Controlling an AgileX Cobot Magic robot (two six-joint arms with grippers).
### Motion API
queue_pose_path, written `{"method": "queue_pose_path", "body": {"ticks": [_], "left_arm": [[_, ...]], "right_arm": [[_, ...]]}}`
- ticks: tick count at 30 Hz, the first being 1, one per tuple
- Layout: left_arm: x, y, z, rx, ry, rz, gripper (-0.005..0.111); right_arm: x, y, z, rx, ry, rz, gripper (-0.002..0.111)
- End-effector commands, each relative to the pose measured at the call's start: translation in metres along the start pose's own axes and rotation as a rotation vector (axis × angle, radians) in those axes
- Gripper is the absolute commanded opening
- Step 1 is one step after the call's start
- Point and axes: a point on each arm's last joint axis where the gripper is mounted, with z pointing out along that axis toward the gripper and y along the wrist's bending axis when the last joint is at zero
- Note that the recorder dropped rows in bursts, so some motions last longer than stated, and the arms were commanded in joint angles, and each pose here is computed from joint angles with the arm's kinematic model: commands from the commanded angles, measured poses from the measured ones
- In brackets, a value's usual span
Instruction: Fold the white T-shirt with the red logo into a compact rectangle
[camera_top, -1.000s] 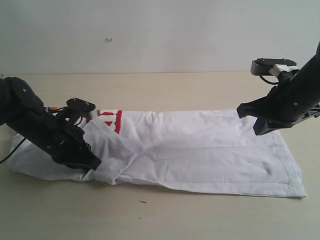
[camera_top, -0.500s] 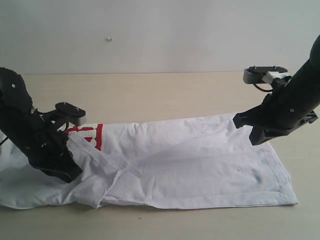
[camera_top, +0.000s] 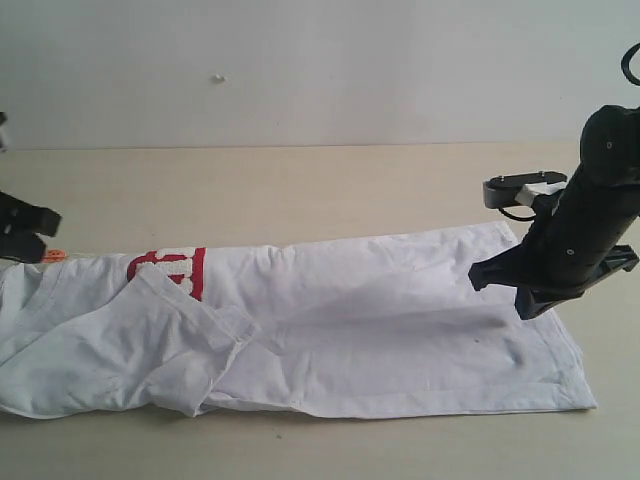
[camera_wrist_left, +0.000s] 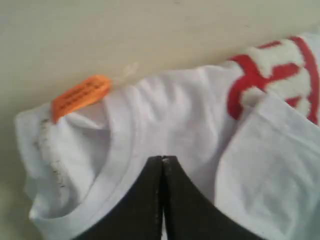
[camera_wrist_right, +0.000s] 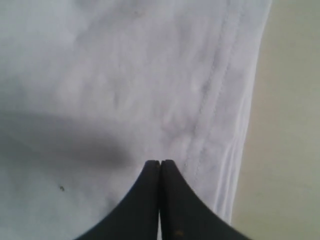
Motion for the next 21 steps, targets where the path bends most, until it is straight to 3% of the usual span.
{"method": "queue_pose_path", "body": {"ticks": [1,3,5,9,16,21], "left_arm": [[-0.009,0.043,-0.012,0.017,-0.050,-0.159,0.028],[-0.008,0.064,-0.003,0.005,-0.037,-0.215,0.051],[-0.004,0.072,0.015,0.041,0.033,-0.229,0.056],[-0.009,0.085,0.044,0.065,0.095,-0.187,0.056],[-0.010,0.101,0.044,0.047,0.090,-0.167,0.056],[-0.002,0.091,0.059,0.199,0.142,-0.144,0.056]], "right_arm": [[-0.007,0.001,-0.009,-0.001,-0.004,-0.010,0.000],[-0.012,0.001,-0.011,-0.001,-0.026,-0.011,0.000],[-0.015,0.002,-0.013,-0.014,-0.037,-0.005,0.000],[-0.016,0.008,-0.016,-0.074,-0.027,-0.020,0.000],[-0.018,0.008,-0.017,-0.080,-0.045,-0.011,0.000],[-0.018,0.009,-0.017,-0.083,-0.046,-0.008,0.000]]}}
